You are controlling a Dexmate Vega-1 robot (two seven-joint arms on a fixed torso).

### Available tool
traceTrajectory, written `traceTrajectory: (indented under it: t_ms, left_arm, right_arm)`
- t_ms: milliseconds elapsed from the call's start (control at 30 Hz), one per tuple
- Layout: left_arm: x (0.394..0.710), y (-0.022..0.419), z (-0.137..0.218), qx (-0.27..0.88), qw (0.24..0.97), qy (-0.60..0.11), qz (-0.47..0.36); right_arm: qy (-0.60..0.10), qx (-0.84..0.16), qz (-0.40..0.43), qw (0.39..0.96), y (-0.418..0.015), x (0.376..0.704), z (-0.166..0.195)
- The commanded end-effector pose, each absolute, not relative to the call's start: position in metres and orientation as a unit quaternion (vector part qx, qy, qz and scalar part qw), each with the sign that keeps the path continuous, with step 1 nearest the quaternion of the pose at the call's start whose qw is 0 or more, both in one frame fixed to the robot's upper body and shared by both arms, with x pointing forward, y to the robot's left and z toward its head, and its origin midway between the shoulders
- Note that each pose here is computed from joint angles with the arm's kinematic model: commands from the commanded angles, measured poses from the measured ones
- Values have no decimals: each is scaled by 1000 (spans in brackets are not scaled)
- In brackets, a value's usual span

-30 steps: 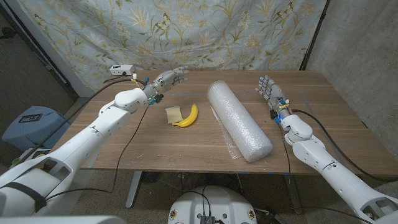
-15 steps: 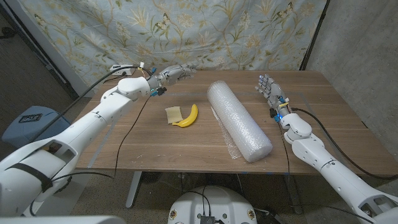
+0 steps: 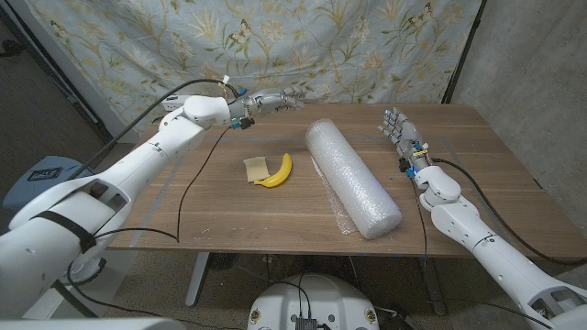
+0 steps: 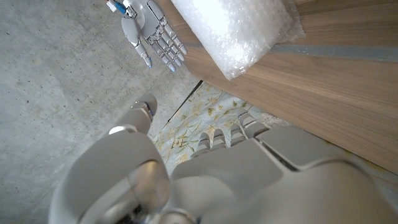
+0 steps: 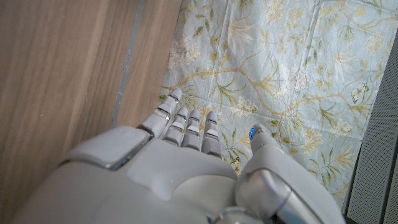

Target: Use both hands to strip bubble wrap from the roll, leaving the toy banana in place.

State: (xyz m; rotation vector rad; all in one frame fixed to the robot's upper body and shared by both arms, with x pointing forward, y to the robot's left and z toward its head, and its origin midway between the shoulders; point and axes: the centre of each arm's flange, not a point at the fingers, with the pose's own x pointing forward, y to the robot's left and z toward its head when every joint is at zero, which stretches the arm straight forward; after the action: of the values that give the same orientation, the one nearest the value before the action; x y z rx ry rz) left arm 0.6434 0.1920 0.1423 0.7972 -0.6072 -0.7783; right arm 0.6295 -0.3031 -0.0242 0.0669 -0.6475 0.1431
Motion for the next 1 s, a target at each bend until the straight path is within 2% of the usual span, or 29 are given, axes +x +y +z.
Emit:
traceTrajectory:
  t_ms: [33,1000]
  left_arm:
    - [644,164,163,436,752,-277,-410]
    - [623,121,175,571,621,-258,-472]
  right_arm:
    - [-319,37,60,945,-308,630,-23]
    - [-314,46,42,947,-312,632,-25]
